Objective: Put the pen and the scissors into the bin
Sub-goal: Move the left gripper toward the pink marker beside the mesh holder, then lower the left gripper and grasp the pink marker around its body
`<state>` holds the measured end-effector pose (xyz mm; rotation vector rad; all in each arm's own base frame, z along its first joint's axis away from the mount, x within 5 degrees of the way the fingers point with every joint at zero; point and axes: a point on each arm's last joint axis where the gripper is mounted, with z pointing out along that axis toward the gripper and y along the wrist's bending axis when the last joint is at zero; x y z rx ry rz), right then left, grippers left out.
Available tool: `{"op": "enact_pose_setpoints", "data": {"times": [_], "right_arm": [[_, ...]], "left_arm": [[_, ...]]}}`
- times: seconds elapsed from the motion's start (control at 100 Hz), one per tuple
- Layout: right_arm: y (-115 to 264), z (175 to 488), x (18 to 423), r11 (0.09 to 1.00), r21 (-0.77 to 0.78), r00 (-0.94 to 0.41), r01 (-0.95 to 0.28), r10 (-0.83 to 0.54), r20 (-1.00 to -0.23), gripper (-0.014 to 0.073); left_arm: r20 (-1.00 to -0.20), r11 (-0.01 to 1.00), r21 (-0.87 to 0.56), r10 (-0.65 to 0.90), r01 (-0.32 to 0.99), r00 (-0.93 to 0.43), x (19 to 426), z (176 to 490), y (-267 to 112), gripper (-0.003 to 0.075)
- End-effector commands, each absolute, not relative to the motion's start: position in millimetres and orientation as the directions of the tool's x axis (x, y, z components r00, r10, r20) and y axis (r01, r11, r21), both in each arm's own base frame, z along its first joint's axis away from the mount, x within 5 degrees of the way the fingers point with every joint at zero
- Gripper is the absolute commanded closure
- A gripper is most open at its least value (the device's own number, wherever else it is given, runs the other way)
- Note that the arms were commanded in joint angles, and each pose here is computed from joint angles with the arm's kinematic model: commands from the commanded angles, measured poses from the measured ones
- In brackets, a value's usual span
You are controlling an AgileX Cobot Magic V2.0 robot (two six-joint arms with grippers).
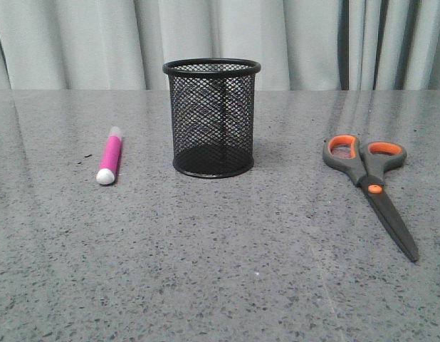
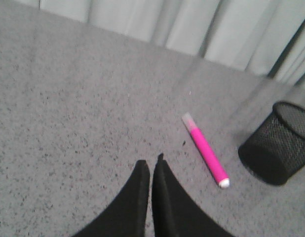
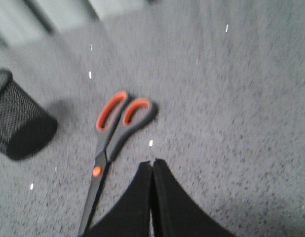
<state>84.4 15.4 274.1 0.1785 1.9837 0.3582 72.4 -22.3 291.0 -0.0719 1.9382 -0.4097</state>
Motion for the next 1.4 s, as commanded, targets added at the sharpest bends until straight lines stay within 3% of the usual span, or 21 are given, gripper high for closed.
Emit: {"op": "enact_pose_setpoints", "data": {"times": [0.0,0.27,0.34,0.46,0.53,0.81,1.109,1.389], "right_arm": [[15.2,295.9,102.9,0.946,0.322,-0.468,-0.031,0.271,-0.841,0.065],[17.6,313.8,130.8,0.953,0.297,-0.589,-0.056,0.208,-0.781,0.0631],[18.6,317.0,134.5,0.953,0.297,-0.617,-0.064,0.196,-0.762,0.0547],[19.3,320.8,140.0,0.951,0.302,-0.636,-0.068,0.191,-0.747,0.0281],[19.4,323.5,140.7,0.95,0.303,-0.631,-0.071,0.193,-0.751,0.0188],[19.8,323.9,140.9,0.952,0.295,-0.628,-0.083,0.181,-0.757,0.02],[19.4,324.7,141.6,0.953,0.293,-0.618,-0.082,0.182,-0.765,0.02],[18.7,326.1,142.8,0.954,0.29,-0.601,-0.08,0.186,-0.777,0.02]], "left_arm": [[-0.866,0.943,-0.296,-0.198,0.152,-0.459,87.3,312.0,-24.7,0.074],[-0.803,0.933,-0.273,-0.089,0.232,-0.589,120.1,321.7,-34.0,0.0737],[-0.812,0.919,-0.265,-0.05,0.292,-0.582,126.8,324.6,-38.4,0.0709],[-0.803,0.887,-0.314,-0.058,0.338,-0.593,138.6,325.9,-45.1,0.0599],[-0.786,0.871,-0.354,-0.079,0.342,-0.613,146.1,324.6,-48.0,0.0537],[-0.736,0.763,-0.493,-0.109,0.419,-0.669,172.6,314.5,-63.6,0.0368],[-0.73,0.694,-0.531,-0.082,0.487,-0.678,210.3,324.2,-72.8,0.0365],[-0.736,0.684,-0.426,0.119,0.592,-0.667,243.6,329.0,-104.5,0.0398]]}}
